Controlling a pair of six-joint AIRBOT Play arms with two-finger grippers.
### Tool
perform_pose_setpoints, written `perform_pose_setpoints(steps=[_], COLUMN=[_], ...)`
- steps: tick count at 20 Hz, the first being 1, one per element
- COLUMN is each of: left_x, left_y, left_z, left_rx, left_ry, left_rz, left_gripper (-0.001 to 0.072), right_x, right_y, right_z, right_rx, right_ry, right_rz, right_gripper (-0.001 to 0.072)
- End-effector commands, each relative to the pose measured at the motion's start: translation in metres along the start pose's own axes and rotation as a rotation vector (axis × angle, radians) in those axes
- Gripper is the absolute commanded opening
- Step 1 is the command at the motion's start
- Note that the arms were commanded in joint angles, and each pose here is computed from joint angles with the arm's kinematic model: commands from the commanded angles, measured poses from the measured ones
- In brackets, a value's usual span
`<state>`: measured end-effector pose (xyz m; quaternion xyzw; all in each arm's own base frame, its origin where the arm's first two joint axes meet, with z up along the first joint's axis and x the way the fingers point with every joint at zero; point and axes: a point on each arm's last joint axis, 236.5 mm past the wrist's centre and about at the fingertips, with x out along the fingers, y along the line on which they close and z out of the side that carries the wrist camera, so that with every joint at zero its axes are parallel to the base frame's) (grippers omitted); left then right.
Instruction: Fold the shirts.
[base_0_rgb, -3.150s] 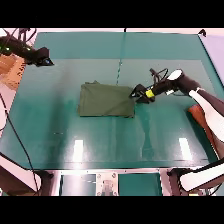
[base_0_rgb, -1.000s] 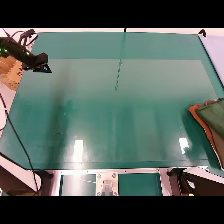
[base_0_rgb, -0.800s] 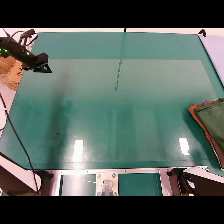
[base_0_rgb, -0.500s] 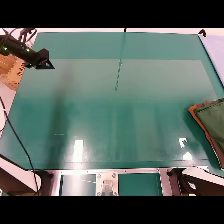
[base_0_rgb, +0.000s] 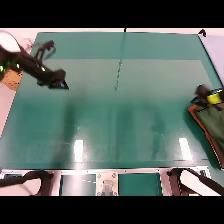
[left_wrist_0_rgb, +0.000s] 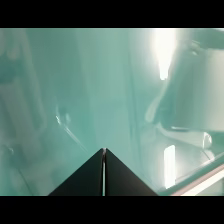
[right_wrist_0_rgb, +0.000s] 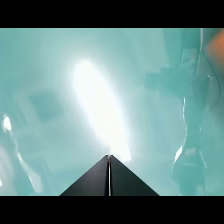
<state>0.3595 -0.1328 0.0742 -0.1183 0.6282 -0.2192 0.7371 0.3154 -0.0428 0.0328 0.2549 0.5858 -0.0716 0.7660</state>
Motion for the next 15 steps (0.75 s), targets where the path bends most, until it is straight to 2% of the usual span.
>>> perform_pose_setpoints(steps=[1,5,15], left_x=[0.021,0.019,0.018], left_y=[-0.016,-0.014,-0.021], left_z=[-0.058,-0.066,-0.065], left_rx=[-0.035,-0.026,-0.032], left_ry=[-0.006,-0.023,-0.027], left_rz=[0.005,0.014,-0.014], left_gripper=[0.0022,0.0023,0.0023], right_x=[0.038,0.046,0.047], right_y=[0.041,0.059,0.059], right_z=[-0.057,-0.062,-0.063], right_rx=[-0.169,-0.231,-0.233], right_ry=[0.04,0.027,0.029], right_rz=[0.048,0.068,0.067], right_gripper=[0.0017,0.0018,0.0018])
